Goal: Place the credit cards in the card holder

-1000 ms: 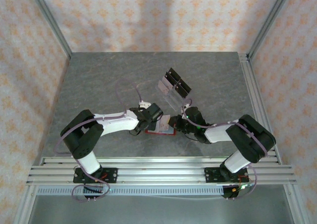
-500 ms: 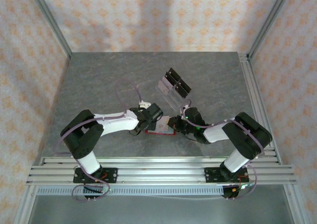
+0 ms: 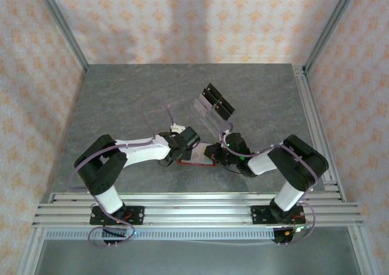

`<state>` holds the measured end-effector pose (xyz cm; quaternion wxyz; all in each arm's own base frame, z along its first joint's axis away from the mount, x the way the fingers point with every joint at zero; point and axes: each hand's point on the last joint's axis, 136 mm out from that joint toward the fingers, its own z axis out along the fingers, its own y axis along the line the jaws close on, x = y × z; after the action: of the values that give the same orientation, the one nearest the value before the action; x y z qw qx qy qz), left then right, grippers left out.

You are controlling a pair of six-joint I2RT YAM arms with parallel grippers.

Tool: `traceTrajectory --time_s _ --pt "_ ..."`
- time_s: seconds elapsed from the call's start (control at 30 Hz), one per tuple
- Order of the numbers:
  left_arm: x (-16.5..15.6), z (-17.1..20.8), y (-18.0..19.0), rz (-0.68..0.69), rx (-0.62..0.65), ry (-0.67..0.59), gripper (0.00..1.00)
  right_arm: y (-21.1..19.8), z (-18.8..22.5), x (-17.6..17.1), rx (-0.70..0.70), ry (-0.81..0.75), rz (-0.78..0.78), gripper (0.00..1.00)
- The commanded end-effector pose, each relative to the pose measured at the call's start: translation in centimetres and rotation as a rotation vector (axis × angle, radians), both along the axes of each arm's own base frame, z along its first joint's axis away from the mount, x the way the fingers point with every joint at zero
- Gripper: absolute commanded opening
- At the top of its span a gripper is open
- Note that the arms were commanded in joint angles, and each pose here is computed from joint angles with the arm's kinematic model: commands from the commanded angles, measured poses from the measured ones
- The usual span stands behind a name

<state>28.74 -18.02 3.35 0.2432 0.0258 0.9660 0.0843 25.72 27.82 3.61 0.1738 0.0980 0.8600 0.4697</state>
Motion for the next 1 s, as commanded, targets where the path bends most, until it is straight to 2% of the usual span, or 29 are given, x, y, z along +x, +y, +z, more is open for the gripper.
traceTrajectory --time_s 0.0,0.73,0.8,0.97 --pt "-0.9 -0.9 1.2 0.0 0.067 0.025 1.0 0.2 -0.5 -0.5 0.003 0.008 0.014 0.0" --pt "-1.0 -0.8 0.9 0.0 0.051 0.025 1.0 1.6 -0.8 0.0 0.024 0.027 0.017 0.0" --pt "-1.0 -0.6 0.8 0.006 0.044 0.022 1.0 1.8 -0.5 0.0 0.033 0.028 0.018 0.06" --pt "-0.7 1.0 1.2 0.052 0.028 -0.006 1.0 1.3 0.2 -0.2 0.0 0.029 0.018 0.33"
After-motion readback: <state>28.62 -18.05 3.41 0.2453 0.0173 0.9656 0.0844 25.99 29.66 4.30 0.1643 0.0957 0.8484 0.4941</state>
